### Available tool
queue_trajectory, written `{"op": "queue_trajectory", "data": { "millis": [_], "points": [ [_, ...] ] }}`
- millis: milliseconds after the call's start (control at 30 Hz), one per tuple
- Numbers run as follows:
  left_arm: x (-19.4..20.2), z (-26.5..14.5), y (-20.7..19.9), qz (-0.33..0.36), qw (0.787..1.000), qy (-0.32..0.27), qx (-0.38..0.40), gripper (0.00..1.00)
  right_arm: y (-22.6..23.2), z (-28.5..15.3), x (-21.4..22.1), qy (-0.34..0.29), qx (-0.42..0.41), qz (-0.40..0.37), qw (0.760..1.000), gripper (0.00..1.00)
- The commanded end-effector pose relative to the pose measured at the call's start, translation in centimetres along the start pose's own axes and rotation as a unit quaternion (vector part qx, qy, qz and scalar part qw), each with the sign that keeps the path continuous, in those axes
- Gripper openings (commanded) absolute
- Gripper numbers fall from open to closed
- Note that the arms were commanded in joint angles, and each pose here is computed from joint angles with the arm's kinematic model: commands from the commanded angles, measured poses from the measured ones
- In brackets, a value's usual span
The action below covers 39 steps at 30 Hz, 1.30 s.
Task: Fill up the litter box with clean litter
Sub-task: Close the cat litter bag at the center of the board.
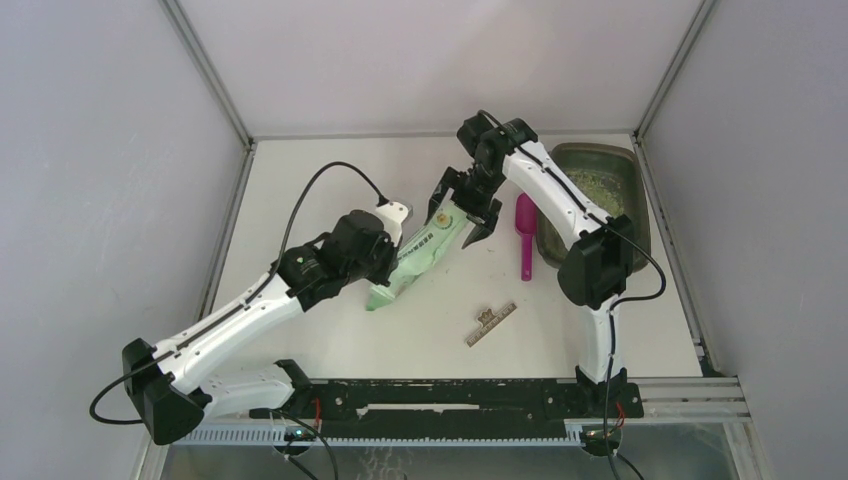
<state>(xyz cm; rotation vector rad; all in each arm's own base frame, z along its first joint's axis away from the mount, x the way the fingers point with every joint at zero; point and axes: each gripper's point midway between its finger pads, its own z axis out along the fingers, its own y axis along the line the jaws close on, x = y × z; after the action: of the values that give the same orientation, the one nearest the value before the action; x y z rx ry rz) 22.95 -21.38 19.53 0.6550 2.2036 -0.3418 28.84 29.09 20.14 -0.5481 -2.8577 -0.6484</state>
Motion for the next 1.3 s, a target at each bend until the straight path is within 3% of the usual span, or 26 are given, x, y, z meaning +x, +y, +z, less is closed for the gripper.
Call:
{"op": "queue_trajectory", "data": {
  "millis": [0,167,633,867,933,1133,1233,1267],
  "points": [
    [-0.6,0.3,-0.2,0.005,1.000,-0.023,0.002,0.11,0.7,-1.5,1.0,0.004,-0.013,0.011,1.000,0.96],
    [-0.6,0.2,-0.2,0.005,1.000,-0.024,0.004,0.11,1.2,-1.0,0.6,0.004,-0.015,0.017,1.000,0.89],
    [-0.4,0.5,-0.6,0.009,1.000,-0.020,0.010,0.12,3.4,1.2,-1.2,-0.002,-0.030,0.041,0.999,0.85],
    [-0.3,0.6,-0.6,0.010,1.000,-0.018,0.011,0.12,3.9,2.5,-1.6,0.001,-0.029,0.042,0.999,0.72],
    [-0.3,0.6,-0.6,0.009,1.000,-0.018,0.011,0.11,3.9,2.7,-1.7,0.002,-0.029,0.041,0.999,0.65],
    [-0.2,0.6,-0.8,0.010,1.000,-0.015,0.013,0.12,4.7,2.7,-1.7,0.001,-0.045,0.030,0.999,0.29],
    [0.0,0.6,-1.0,0.013,1.000,-0.010,0.015,0.12,4.9,2.4,-1.9,-0.001,-0.053,0.027,0.998,0.00],
    [0.0,0.7,-1.1,0.015,1.000,-0.009,0.015,0.12,4.9,2.4,-1.9,-0.002,-0.053,0.025,0.998,0.00]
  ]
}}
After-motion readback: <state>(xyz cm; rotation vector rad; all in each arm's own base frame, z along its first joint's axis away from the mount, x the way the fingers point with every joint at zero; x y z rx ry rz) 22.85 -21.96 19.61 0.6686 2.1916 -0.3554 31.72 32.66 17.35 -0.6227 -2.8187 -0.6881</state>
